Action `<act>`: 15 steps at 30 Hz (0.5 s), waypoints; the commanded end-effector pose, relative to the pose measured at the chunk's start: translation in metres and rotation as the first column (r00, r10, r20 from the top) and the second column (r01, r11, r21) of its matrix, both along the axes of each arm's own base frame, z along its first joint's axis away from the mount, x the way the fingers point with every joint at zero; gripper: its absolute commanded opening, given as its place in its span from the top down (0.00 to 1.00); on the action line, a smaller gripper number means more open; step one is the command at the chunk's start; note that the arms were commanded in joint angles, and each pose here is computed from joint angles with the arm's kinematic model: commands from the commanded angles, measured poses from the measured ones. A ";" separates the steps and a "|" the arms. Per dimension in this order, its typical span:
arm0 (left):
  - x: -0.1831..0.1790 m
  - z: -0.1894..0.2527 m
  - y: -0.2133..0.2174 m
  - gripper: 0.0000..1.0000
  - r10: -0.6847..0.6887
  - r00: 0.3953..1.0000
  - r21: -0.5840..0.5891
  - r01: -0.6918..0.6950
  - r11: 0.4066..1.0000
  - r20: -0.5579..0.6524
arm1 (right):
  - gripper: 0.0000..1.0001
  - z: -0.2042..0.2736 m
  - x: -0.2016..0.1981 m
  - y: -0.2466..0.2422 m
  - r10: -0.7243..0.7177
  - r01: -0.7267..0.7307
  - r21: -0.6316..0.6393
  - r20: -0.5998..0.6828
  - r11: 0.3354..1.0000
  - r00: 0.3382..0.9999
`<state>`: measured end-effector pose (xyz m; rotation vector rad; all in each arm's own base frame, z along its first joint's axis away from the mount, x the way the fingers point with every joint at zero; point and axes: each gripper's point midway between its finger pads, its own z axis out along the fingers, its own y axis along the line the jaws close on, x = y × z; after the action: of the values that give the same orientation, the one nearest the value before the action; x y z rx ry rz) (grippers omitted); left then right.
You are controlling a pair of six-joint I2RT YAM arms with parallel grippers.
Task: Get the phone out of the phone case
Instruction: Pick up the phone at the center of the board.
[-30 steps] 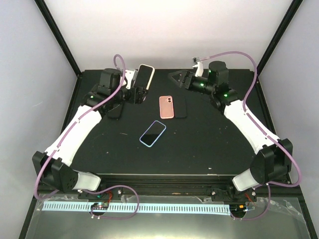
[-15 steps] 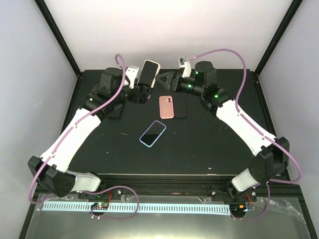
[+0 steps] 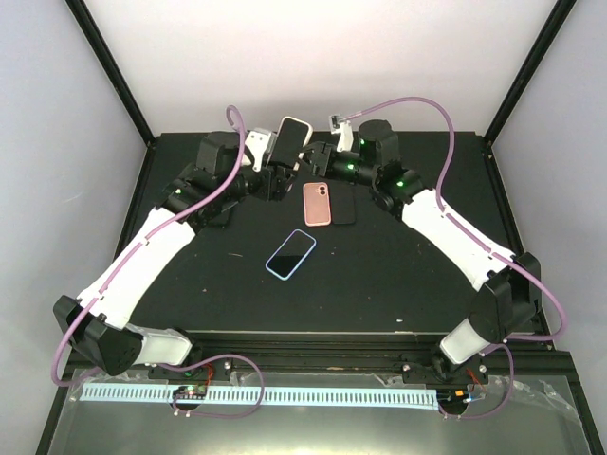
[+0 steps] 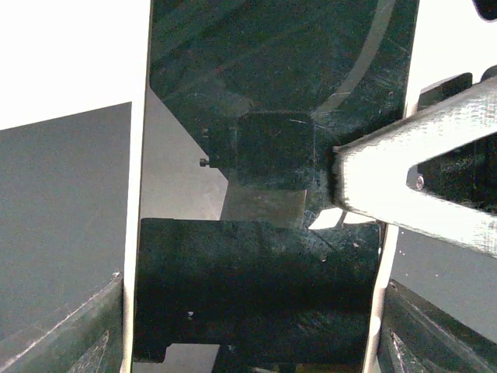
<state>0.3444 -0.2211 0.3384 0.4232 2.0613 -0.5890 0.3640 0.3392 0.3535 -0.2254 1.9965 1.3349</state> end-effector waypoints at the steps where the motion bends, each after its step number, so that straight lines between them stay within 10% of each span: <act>1: -0.001 0.052 -0.009 0.64 -0.001 0.990 -0.085 0.013 0.996 0.143 | 0.56 0.008 0.003 0.006 0.001 -0.001 0.021 0.017 1.000 1.000; 9: -0.003 0.050 -0.012 0.59 -0.016 0.990 -0.086 0.028 0.996 0.139 | 0.87 0.013 -0.003 0.003 0.008 -0.009 0.035 0.025 0.999 1.000; 15: -0.008 0.048 -0.012 0.27 -0.065 0.985 -0.044 0.073 0.996 0.161 | 0.99 0.037 -0.014 -0.004 0.039 -0.045 0.063 0.092 0.997 0.995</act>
<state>0.3429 -0.2258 0.3387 0.4416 2.0507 -0.5713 0.3583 0.3451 0.3618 -0.2357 1.9750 1.3862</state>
